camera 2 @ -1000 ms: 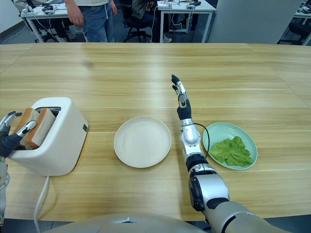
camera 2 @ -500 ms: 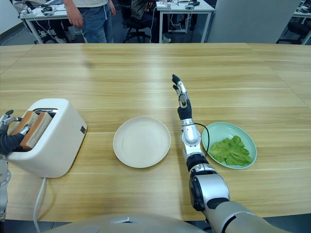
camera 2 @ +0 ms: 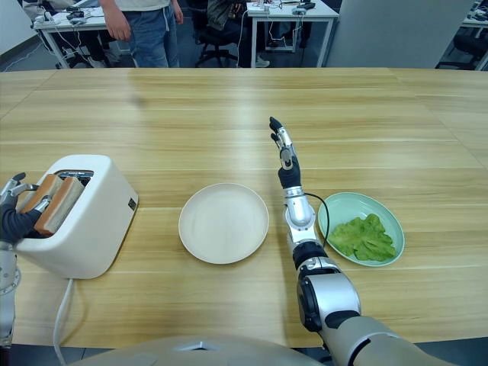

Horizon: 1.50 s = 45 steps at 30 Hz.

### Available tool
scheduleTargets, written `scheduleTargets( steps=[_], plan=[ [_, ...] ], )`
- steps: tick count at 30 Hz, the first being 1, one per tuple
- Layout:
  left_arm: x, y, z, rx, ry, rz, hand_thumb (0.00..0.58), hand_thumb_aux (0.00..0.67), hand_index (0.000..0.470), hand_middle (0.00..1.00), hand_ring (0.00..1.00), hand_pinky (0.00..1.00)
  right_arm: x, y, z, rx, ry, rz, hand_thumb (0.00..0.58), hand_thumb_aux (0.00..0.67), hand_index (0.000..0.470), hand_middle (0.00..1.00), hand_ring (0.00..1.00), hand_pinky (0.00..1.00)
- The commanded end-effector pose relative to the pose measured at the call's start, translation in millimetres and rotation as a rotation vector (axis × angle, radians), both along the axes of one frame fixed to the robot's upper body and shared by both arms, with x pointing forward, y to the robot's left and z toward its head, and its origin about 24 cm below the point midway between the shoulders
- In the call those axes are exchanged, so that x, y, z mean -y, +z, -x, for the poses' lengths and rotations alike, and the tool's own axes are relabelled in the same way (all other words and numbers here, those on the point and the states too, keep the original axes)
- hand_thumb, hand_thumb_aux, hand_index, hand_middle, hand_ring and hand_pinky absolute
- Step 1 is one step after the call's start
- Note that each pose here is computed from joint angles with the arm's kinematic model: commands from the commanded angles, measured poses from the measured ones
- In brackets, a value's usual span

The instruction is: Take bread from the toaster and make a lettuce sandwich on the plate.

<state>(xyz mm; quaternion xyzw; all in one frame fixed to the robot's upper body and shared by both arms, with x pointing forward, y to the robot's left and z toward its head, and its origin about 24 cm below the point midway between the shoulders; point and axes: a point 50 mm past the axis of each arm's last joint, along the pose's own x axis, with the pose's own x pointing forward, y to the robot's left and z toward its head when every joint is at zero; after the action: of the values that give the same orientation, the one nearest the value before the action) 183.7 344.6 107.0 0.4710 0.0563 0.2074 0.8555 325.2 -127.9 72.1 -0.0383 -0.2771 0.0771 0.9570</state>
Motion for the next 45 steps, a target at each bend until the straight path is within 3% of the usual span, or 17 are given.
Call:
scheduleTargets(
  steps=[1,16,34,45],
  plan=[
    [10.9,1.2,-2.6,0.027,-0.042,0.031,0.580,0.670,0.460,1.00,1.00,1.00,0.4,-0.6,0.3,-0.003,-0.001,0.005,0.000,0.000,0.000,0.00,0.00,0.00],
    [27.7,34.6,-5.8,0.150,-0.096,-0.029,0.580,0.670,0.460,1.00,1.00,1.00,-3.2,-1.2,1.2,-0.002,0.018,0.013,0.000,0.000,0.000,0.00,0.00,0.00],
    [13.8,86.4,4.6,0.263,-0.013,-0.225,0.580,0.670,0.460,1.00,1.00,1.00,-4.5,-1.8,0.3,-0.011,0.027,0.021,0.000,0.000,0.000,0.00,0.00,0.00],
    [44.5,118.1,-1.7,0.382,-0.155,-0.251,0.580,0.670,0.460,1.00,1.00,1.00,-7.0,-1.5,-0.5,-0.015,0.029,0.019,0.000,0.000,0.000,0.00,0.00,0.00]
  ],
)
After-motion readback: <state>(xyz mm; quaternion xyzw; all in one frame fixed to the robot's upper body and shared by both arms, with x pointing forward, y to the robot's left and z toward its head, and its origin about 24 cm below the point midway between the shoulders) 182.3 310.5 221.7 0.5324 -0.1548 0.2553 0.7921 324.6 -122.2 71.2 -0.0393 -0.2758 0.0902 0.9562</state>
